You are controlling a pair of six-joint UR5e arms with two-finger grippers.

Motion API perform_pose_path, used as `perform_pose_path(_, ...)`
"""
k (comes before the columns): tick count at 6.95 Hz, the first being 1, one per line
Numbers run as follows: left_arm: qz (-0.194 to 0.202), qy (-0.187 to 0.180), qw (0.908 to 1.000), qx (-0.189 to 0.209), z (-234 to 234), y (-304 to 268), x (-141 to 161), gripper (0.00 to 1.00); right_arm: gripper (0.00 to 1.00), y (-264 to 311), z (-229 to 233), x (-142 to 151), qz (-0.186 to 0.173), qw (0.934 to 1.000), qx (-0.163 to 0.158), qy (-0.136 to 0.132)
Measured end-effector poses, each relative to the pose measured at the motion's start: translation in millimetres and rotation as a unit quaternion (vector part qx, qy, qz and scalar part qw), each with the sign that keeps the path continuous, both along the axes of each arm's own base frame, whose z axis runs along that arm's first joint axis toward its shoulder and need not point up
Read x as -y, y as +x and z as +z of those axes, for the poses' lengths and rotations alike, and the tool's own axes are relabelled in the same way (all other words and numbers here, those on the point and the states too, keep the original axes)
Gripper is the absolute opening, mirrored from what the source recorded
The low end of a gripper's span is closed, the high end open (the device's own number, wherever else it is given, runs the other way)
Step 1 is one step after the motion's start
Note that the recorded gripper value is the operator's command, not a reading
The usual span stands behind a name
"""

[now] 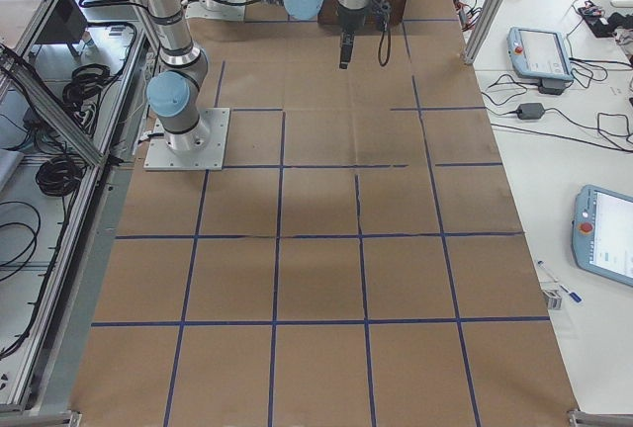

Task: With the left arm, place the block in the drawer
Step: 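Carry the yellow cube with the left gripper over the open drawer, then open the left gripper to drop the cube into the drawer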

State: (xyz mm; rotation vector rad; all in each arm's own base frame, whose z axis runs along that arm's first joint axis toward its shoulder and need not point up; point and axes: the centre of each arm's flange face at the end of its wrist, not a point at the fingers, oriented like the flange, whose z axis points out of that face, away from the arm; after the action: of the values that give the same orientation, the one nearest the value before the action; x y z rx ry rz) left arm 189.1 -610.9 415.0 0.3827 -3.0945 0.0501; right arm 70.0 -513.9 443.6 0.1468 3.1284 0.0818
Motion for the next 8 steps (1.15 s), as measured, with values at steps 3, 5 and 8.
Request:
perform_pose_path(3, -0.009, 0.024, 0.9996, -0.012, -39.5, -30.1, 1.6, 0.26, 1.00, 0.0, -0.2, 0.0, 0.000, 1.0000, 0.000, 0.000)
perform_pose_path(5, -0.014, 0.018, 0.9997, -0.007, -60.3, -27.4, 3.5, 0.41, 1.00, 0.0, 0.0, 0.0, 0.000, 1.0000, 0.000, 0.000)
perform_pose_path(8, -0.034, 0.023, 0.9992, -0.001, -68.8, -22.9, 4.9, 0.99, 1.00, 0.0, 0.0, 0.0, 0.000, 1.0000, 0.000, 0.000)
